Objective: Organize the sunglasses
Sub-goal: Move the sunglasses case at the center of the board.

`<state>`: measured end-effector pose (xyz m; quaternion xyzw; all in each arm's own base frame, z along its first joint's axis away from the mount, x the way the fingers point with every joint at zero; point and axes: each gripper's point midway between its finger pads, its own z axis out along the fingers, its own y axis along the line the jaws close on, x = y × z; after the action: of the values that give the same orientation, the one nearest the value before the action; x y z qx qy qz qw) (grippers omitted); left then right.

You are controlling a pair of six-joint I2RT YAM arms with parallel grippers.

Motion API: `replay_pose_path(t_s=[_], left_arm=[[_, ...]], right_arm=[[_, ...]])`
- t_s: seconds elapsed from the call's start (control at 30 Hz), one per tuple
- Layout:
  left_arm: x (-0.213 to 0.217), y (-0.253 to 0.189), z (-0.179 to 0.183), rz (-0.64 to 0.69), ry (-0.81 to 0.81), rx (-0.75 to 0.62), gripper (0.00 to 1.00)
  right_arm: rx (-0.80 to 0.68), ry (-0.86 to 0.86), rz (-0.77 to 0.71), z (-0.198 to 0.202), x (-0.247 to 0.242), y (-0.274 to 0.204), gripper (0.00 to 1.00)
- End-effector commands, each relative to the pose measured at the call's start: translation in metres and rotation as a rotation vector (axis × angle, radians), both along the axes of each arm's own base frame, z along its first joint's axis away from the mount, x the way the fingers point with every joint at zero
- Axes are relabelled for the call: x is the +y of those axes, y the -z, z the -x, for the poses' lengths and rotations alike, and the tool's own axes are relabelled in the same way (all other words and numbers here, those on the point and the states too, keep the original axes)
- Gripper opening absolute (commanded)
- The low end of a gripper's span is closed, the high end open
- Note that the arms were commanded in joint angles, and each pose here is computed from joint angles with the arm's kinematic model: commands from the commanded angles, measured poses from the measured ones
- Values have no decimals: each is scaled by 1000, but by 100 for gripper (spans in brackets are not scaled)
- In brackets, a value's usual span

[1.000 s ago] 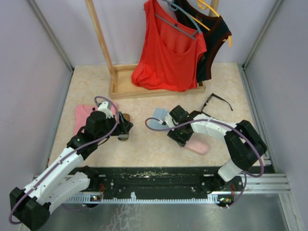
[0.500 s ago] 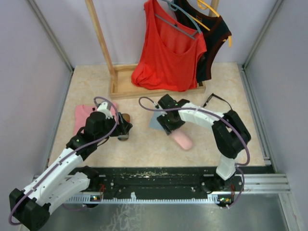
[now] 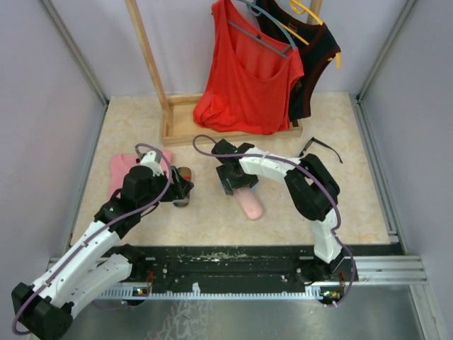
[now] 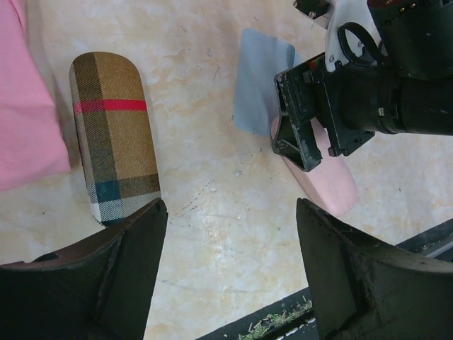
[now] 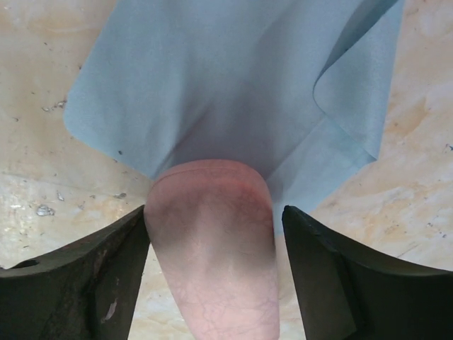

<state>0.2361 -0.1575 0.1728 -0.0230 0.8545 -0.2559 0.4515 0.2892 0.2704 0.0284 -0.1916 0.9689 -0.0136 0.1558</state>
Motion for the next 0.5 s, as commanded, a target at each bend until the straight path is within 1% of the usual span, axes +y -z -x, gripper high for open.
replay_pose_path(t_s=[0.0, 0.13, 0.27, 0.33, 0.4, 0.47], left_arm=[[2, 5, 3, 1, 2, 9, 79], [0, 5, 3, 5, 4, 10, 80], [-1, 4, 1, 8, 8, 5, 80], [1, 7, 0, -4, -4, 17, 79], [2, 11, -2, -18, -16, 32, 78], [0, 13, -3, -19, -15, 56, 77]], right_arm=[[-54, -5, -2, -7, -1, -19, 76], [-81, -19, -55, -4, -1, -36, 79], [-50, -28, -183, 11, -4, -38, 79], [-38, -25, -214, 19, -11, -36, 79], [-73, 4, -210, 22, -23, -38, 79], [-122, 23, -303, 21, -23, -52, 77]])
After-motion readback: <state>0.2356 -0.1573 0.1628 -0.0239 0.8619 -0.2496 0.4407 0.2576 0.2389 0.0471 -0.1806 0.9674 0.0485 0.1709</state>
